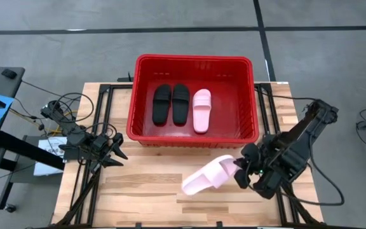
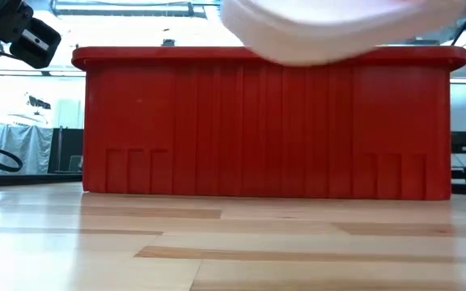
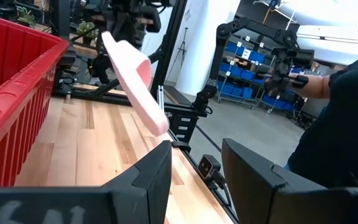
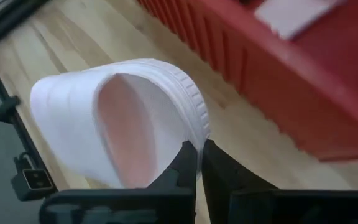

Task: Pick and place slides into bin
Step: Put the pink slipper into the red bin

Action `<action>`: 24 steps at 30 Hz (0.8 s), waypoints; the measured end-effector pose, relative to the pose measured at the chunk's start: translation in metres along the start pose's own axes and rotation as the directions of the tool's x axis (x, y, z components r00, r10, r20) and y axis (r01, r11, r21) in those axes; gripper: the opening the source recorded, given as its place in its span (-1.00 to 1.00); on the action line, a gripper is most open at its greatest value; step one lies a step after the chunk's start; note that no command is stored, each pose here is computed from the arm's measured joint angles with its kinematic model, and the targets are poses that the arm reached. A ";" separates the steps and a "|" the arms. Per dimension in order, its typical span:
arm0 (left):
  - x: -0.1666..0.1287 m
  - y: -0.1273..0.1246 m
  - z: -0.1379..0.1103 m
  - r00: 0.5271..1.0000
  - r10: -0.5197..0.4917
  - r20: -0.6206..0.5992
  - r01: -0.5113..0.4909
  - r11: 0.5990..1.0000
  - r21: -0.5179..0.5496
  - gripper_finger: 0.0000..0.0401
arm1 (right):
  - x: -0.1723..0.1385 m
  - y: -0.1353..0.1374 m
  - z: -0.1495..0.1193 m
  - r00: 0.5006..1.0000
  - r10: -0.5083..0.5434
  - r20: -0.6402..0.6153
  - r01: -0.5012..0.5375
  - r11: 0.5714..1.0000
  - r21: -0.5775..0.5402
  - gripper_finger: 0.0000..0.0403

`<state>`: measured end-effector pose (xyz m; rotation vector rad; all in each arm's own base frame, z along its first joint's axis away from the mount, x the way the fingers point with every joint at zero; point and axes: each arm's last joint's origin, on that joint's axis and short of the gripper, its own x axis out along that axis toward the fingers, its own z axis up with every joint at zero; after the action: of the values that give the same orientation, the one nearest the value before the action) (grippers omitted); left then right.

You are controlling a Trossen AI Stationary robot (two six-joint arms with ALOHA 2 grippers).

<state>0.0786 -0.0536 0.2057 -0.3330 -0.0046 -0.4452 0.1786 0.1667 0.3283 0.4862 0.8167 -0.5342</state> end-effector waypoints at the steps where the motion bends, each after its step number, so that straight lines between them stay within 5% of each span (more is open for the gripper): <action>1: 0.000 0.000 0.000 1.000 0.000 0.000 0.000 1.000 0.000 -0.34 | -0.002 0.000 0.004 1.000 0.006 0.009 -0.006 1.000 -0.009 -1.00; 24: 0.000 0.000 0.000 1.000 0.000 0.000 0.000 1.000 0.000 -0.34 | -0.042 -0.007 0.117 0.976 0.061 0.210 -0.001 0.961 -0.278 -1.00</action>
<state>0.0786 -0.0536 0.2057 -0.3328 -0.0043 -0.4448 0.2141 0.1025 0.4284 0.1784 0.6594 -0.4266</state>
